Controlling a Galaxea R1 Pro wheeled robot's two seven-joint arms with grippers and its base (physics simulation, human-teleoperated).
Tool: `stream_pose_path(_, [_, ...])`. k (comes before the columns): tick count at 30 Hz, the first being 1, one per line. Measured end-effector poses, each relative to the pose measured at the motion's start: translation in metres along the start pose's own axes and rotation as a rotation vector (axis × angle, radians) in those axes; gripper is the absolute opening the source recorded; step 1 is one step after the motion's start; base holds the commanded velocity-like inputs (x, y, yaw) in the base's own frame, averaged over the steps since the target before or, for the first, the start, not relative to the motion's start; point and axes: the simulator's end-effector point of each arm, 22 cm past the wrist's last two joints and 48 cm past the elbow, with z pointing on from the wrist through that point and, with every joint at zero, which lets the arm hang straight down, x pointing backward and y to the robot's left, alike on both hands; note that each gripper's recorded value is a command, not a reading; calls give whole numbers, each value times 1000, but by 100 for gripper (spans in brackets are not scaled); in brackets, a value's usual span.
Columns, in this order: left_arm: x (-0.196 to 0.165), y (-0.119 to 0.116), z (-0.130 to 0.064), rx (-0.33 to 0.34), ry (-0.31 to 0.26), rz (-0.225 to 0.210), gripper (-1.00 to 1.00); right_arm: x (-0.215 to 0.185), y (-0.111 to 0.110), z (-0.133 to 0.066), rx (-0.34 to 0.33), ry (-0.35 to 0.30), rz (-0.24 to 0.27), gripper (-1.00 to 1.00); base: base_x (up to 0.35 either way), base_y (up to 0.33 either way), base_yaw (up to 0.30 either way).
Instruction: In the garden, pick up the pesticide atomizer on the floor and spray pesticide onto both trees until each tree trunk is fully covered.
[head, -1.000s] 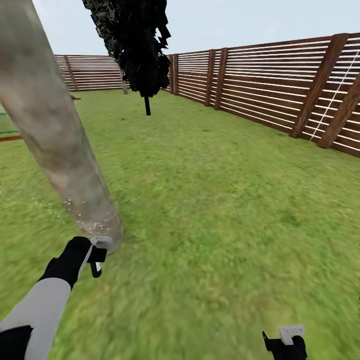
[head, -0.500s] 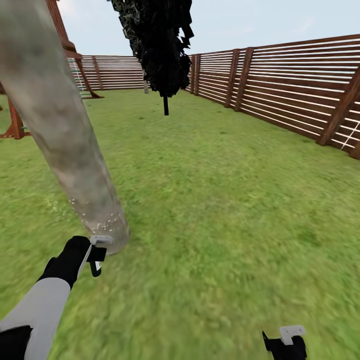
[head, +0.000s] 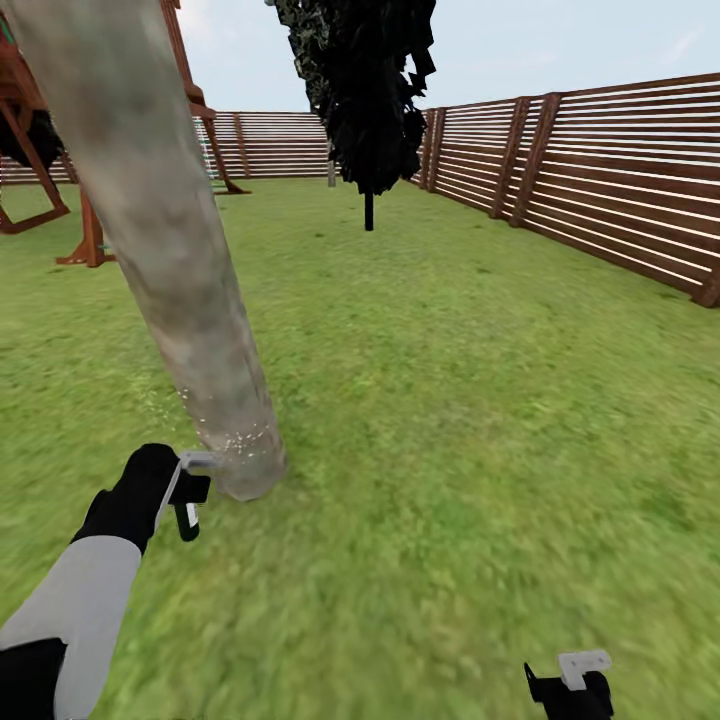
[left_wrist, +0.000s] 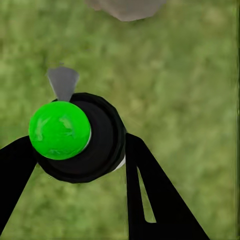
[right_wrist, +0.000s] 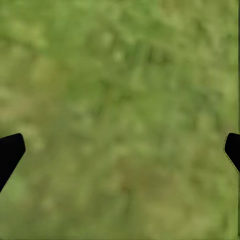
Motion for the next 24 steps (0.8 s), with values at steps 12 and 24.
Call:
stream_pose_path(12, [-20, 7, -11, -13, -31, -3, -100, 0, -1, 0, 1, 0, -1, 100, 195, -210, 11])
stream_pose_path(24, [-20, 2, -11, -6, -33, -2, -100, 0, -1, 0, 1, 0, -1, 100, 30, -149, 236])
